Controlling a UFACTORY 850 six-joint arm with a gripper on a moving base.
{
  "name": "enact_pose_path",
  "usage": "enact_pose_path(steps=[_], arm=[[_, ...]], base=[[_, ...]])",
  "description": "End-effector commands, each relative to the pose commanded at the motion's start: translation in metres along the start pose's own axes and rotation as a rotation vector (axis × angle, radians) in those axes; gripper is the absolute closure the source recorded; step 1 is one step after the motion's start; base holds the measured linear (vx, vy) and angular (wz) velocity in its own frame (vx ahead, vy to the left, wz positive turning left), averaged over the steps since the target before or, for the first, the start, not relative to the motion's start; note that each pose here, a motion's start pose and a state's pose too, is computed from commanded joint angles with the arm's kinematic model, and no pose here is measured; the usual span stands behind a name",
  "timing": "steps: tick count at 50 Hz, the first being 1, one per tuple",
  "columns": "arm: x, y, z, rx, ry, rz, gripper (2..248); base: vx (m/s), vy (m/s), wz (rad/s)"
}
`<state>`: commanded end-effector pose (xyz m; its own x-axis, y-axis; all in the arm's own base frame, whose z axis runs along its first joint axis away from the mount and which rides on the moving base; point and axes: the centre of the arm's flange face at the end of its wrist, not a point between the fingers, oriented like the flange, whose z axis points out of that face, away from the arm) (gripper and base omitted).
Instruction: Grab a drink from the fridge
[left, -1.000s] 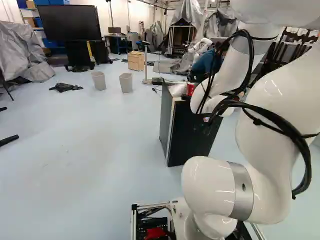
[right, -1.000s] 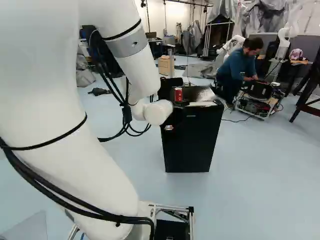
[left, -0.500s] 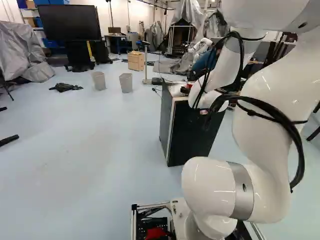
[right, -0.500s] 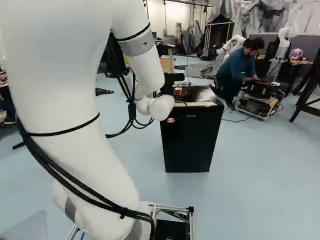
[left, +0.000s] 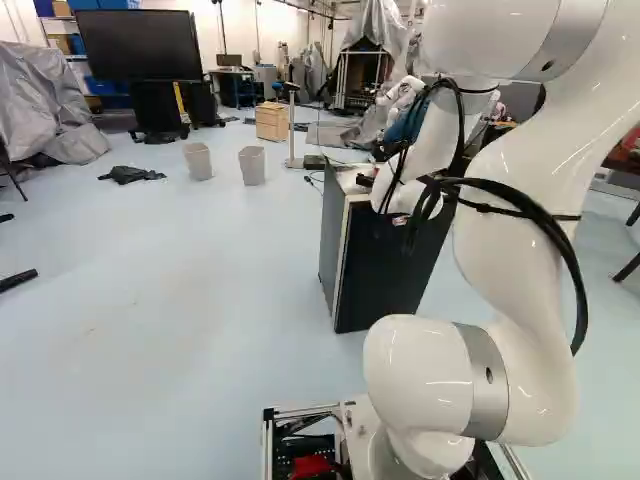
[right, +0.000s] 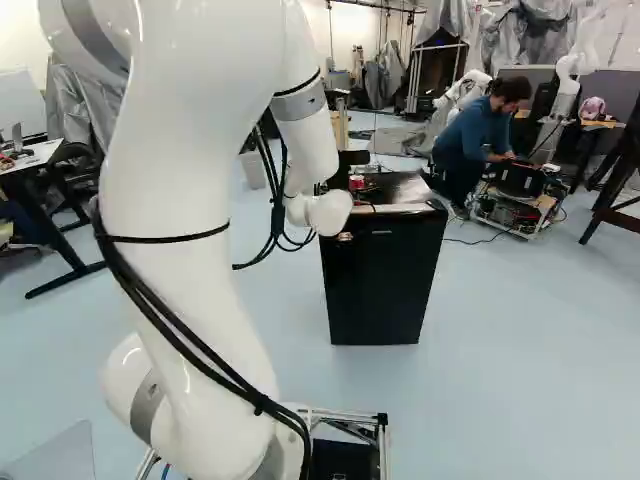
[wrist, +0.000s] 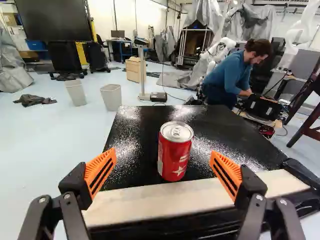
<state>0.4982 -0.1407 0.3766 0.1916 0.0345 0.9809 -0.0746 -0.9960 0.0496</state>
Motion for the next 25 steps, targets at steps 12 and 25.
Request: enact_pose_path(steps=[12,25], arm=[[0.003,0.004,0.025,0.004,0.039,-0.003,3],[-0.007,0.013,0.052,-0.003,0.036,-0.001,3]], base=[[0.000,0.000,0.000],[0.000,0.000,0.000]])
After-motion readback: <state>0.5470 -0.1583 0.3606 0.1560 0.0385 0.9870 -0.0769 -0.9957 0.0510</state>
